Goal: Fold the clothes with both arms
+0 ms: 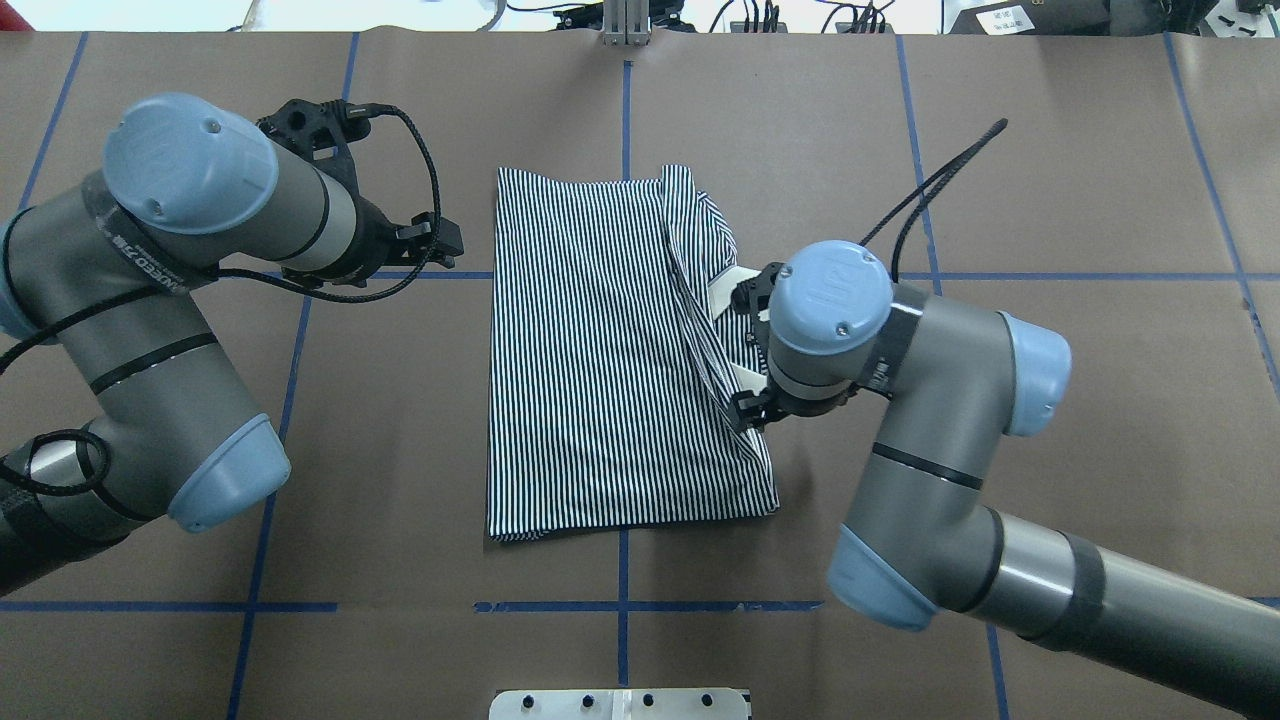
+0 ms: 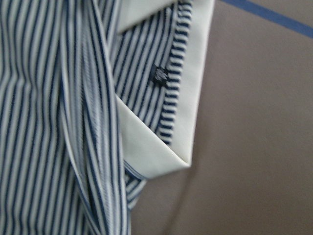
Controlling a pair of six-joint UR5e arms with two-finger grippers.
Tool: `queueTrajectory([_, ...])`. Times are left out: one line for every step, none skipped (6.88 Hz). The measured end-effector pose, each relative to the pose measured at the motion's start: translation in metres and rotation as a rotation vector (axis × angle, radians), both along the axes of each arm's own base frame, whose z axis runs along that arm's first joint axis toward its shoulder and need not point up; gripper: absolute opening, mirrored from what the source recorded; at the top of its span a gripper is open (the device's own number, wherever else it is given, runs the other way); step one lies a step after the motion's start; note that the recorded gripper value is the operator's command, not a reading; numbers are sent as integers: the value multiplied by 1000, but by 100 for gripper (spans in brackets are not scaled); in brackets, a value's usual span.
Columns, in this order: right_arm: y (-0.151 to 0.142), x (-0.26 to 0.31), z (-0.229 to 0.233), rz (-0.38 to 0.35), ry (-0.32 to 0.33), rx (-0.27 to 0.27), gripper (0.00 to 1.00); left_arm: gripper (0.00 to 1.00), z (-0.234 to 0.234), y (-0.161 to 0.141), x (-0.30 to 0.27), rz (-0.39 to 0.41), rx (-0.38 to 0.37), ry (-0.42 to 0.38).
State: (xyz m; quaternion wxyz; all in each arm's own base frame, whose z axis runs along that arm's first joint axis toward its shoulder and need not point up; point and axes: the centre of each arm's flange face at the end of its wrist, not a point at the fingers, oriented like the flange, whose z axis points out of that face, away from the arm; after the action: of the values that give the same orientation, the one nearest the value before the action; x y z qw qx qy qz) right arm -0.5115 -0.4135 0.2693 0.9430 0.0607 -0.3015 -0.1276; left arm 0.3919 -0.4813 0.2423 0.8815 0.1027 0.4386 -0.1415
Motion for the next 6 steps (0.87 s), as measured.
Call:
queueTrajectory([-20, -28, -22, 6, 3, 1, 100, 100, 1, 0, 0, 1, 0, -2])
queueTrajectory([-34, -49, -32, 9, 10, 0, 100, 100, 2, 0, 0, 1, 0, -3])
queueTrajectory([-44, -64, -30, 10, 17, 0, 100, 100, 3, 0, 0, 2, 1, -4])
queueTrajectory([-48, -71, -24, 11, 27, -2, 100, 100, 3, 0, 0, 2, 1, -4])
queueTrajectory([-50, -74, -19, 8, 36, -5, 100, 100, 3, -1, 0, 2, 1, -4])
queueTrajectory([-51, -74, -15, 6, 43, -7, 100, 100, 3, -1, 0, 2, 1, -4])
